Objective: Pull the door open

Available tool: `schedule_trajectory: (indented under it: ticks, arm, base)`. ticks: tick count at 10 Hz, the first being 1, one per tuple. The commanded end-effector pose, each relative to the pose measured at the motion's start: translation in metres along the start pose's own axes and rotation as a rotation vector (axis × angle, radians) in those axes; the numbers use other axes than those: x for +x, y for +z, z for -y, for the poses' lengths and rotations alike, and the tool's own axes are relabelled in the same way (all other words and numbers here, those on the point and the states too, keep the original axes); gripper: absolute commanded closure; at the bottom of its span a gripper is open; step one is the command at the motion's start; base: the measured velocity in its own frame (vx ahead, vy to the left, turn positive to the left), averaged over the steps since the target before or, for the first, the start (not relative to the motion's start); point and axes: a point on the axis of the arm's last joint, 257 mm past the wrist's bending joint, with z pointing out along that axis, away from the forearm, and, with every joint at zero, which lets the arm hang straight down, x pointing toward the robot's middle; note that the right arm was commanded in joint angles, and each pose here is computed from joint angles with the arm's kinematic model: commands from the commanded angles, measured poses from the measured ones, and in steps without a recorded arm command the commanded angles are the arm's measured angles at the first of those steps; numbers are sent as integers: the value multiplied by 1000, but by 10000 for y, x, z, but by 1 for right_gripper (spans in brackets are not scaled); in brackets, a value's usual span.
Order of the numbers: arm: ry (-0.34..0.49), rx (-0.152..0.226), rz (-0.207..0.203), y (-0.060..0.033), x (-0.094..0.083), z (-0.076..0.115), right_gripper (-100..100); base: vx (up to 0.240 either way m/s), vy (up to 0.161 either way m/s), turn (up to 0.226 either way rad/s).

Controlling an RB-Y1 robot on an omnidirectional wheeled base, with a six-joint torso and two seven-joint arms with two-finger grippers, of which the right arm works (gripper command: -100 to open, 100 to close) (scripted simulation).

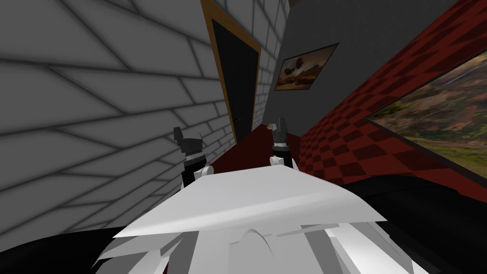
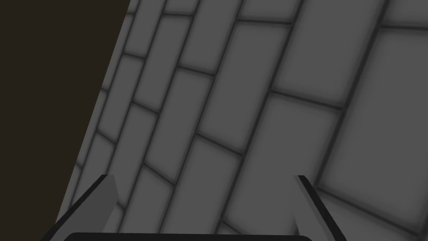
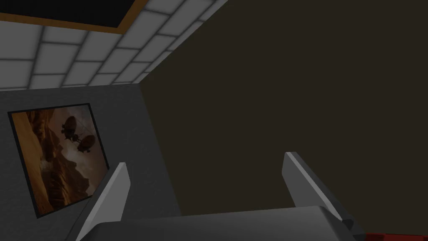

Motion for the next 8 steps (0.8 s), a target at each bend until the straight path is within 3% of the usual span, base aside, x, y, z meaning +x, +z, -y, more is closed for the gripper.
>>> schedule_trajectory:
  ticks: [1,8]
  arm:
    - [7,12,-9,-11,32,94,-100]
    - [37,74,-45,-73,170,545,-100]
  base:
    - [46,-16,91]
    - [85,-30,112]
